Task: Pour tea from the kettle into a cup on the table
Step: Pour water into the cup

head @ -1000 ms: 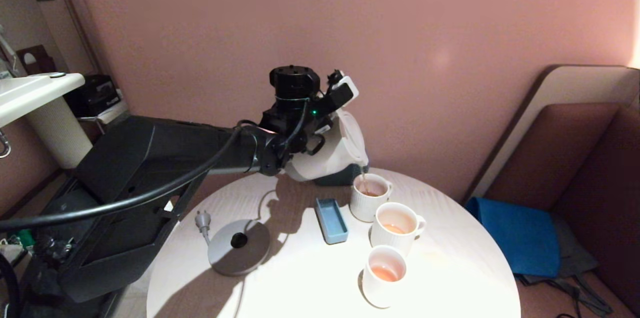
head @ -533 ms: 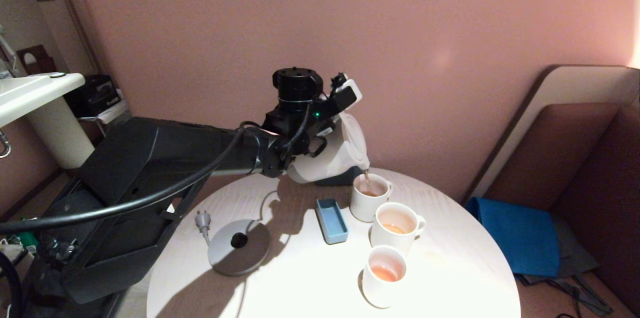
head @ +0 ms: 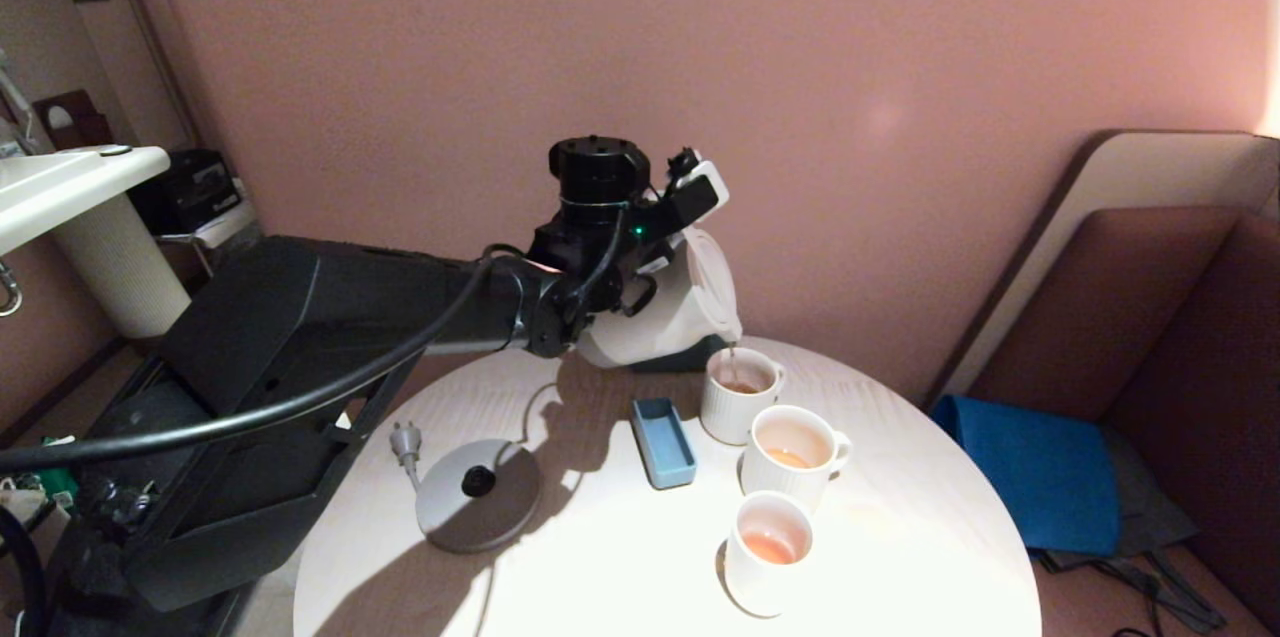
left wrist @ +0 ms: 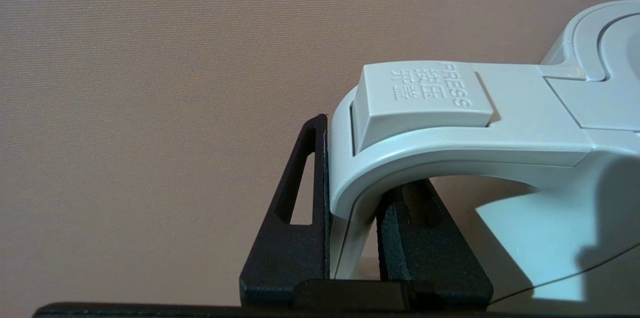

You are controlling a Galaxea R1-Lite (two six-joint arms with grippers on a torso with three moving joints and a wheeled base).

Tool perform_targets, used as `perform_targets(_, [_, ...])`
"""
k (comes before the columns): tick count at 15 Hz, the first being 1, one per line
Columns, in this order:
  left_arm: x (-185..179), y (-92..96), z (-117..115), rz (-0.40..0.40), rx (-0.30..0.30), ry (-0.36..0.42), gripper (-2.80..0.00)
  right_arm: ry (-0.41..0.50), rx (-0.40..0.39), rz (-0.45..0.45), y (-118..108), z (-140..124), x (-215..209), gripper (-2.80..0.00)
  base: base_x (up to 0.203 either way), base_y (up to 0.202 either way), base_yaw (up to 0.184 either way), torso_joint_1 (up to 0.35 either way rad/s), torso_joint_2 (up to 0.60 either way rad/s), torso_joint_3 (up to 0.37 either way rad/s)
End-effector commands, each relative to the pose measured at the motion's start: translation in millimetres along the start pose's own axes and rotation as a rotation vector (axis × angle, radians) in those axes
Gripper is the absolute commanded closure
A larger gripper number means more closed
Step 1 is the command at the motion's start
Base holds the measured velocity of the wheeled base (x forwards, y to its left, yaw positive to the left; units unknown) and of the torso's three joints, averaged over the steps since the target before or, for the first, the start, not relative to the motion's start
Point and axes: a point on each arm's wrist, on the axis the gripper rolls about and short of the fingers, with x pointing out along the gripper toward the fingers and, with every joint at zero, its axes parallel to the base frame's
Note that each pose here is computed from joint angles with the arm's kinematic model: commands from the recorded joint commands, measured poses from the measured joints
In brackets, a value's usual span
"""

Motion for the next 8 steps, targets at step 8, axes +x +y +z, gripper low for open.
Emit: perform_targets(8, [-1.9, 4.6, 3.0, 0.019, -0.208, -0.001, 0.00, 0.001, -0.001, 0.000, 0.0, 0.0, 0.1, 0.00, 0.000, 0.000, 0.000, 0.000, 0.00, 0.000])
